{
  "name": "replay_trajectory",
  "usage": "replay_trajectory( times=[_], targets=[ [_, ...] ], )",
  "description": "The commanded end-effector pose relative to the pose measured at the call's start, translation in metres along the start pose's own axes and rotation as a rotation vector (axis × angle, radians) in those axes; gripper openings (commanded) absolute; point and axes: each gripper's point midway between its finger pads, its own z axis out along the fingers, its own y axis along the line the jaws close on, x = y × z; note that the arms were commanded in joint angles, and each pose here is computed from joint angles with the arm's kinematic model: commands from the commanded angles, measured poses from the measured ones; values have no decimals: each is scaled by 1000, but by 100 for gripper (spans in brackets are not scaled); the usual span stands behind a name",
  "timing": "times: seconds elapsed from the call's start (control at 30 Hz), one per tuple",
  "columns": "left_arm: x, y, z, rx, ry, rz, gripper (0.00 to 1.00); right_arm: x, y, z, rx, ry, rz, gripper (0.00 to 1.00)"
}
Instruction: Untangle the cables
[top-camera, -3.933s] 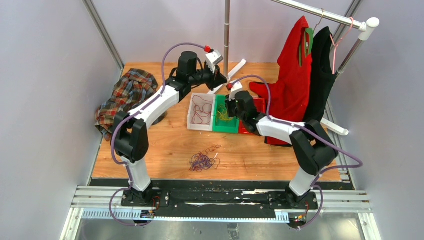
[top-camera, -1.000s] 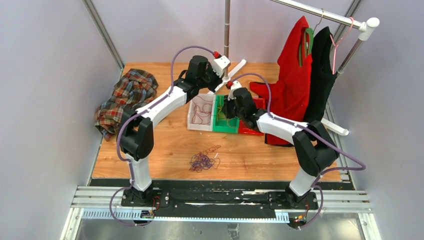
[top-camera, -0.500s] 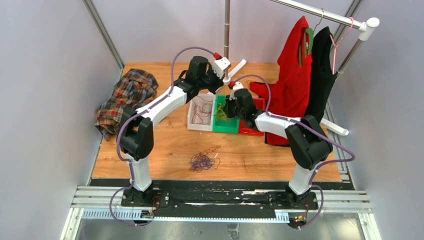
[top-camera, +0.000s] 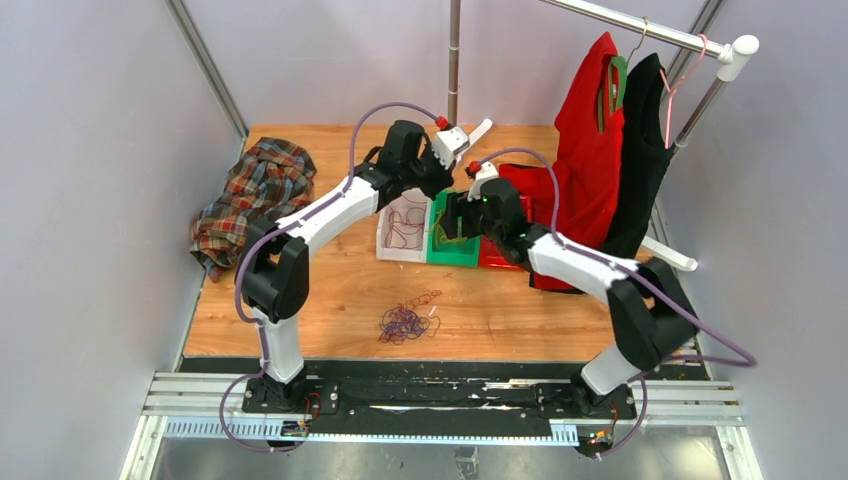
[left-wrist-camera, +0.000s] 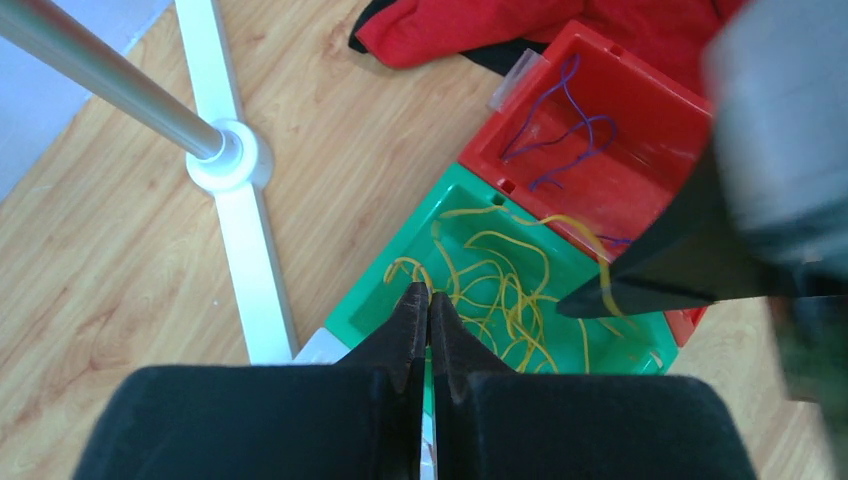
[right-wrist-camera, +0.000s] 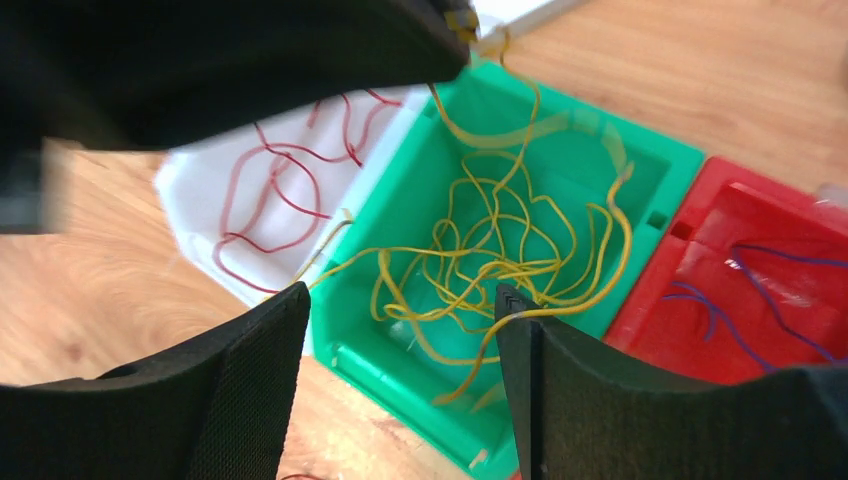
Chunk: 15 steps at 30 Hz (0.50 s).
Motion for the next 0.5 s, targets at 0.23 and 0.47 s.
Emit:
replay_trajectory(
  times=[0.23,0.47],
  targets=[
    [17,-17,14,4,31,-1,0,-5,-13,-56,79,-95,4,70],
    [29,-19,28,-20,64,25,0,-9,-15,-76,68,-160,27,70]
  ],
)
